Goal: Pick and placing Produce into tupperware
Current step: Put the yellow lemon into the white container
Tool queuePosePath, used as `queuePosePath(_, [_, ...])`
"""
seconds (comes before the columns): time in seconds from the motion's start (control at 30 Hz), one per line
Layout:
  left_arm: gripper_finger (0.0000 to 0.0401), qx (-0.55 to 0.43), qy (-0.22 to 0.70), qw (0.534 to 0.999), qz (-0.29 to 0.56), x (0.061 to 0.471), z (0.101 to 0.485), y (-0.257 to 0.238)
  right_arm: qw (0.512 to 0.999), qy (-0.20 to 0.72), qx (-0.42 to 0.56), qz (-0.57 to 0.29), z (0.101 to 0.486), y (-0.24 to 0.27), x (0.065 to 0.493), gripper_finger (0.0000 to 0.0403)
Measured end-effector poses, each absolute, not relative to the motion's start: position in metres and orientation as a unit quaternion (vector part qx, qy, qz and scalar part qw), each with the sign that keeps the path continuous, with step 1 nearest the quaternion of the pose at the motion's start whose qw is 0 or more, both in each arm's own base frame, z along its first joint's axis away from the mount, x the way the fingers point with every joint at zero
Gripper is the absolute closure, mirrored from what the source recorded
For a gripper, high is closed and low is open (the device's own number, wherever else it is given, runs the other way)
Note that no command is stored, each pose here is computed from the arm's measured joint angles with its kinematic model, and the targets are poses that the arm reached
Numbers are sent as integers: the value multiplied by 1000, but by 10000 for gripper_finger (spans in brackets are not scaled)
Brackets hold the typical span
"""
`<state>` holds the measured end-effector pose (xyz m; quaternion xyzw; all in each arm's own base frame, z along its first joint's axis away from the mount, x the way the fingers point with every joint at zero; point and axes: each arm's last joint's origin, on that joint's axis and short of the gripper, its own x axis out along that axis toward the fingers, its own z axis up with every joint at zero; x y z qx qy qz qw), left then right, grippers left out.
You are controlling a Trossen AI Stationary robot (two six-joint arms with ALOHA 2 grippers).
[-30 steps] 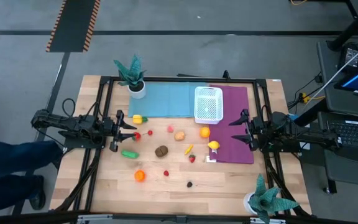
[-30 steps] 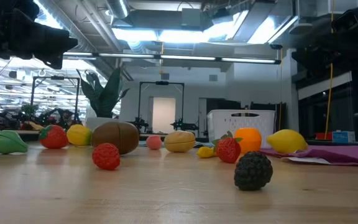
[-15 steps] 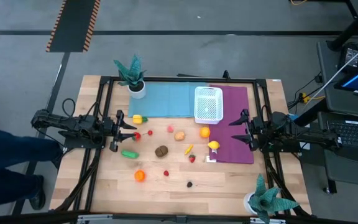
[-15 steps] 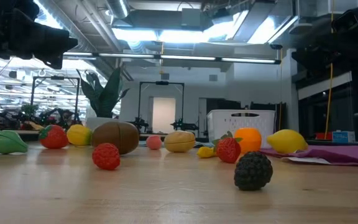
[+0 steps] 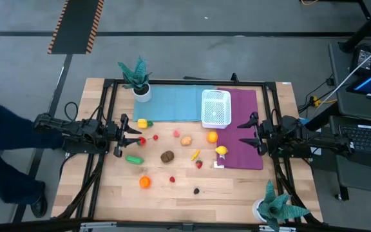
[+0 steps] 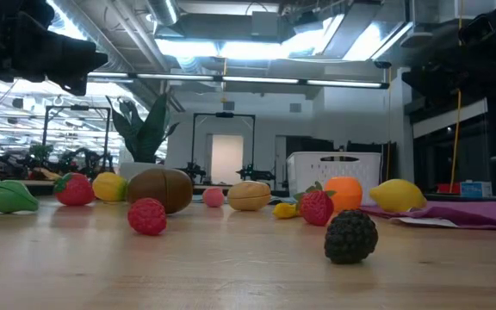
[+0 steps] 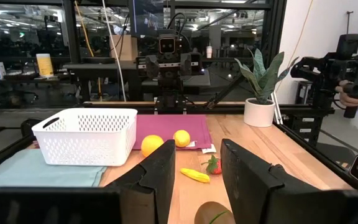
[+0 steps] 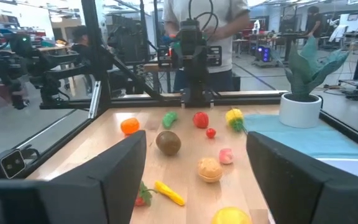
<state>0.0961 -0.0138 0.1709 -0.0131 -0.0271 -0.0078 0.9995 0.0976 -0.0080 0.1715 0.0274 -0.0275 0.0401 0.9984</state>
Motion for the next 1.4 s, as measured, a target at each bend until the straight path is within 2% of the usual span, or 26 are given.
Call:
queuePosePath(0.93, [280, -18, -28, 999, -8, 96, 171, -14, 998, -35, 45, 15, 173, -9, 98, 124])
queuePosePath(1.13, [280, 24, -30, 999, -6, 96, 171, -14, 997, -35, 62, 16, 173, -9, 98, 124])
queuePosePath(1.4, [280, 19, -21, 1000, -7, 96, 170, -14, 997, -36, 68, 16, 173, -9, 98, 124])
